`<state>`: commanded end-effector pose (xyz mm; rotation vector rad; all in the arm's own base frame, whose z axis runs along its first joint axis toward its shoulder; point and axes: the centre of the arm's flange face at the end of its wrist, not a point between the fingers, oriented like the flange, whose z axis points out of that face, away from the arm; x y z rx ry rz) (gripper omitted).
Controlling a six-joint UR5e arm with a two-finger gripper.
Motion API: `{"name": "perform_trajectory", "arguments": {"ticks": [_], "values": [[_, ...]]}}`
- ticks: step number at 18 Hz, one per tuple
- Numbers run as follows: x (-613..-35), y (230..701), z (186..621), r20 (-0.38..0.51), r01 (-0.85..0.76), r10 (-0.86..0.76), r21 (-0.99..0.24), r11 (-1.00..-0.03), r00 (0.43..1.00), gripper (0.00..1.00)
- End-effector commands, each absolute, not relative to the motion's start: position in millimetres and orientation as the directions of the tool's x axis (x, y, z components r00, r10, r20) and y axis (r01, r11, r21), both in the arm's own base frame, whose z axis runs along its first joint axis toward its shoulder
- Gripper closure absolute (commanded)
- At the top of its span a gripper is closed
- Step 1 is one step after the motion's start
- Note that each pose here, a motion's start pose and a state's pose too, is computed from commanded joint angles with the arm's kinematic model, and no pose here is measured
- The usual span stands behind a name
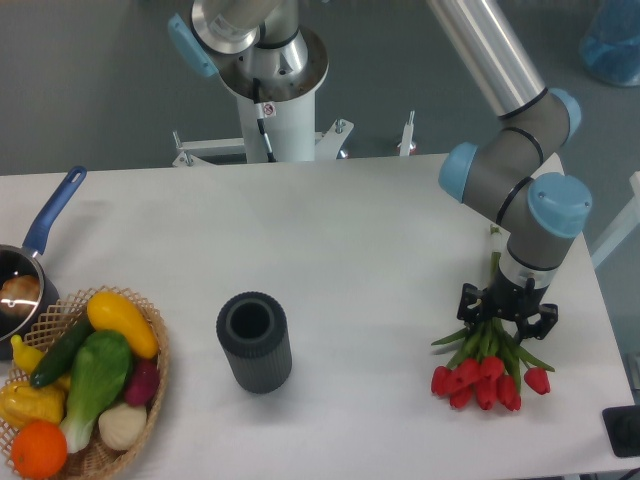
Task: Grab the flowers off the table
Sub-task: 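Lift the grasped red tulips up off the table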
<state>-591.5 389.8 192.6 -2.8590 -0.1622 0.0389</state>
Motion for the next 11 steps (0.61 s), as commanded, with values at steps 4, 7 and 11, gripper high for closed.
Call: {"name": "perform_trajectory", "arguments": {"ticks": [4, 7, 11], "values": [[-588.1, 385.0, 211.9, 0.006, 0.114, 0.119, -0.346, -0.931, 0.993, 1.0], [-590.5, 369.7, 242.8, -0.02, 0.131, 0.148, -0.363, -0.923, 0.989, 1.0], [-588.8, 369.3, 274.9, -0.055, 0.125, 0.156, -0.373, -0.92, 0.986, 1.0]]}}
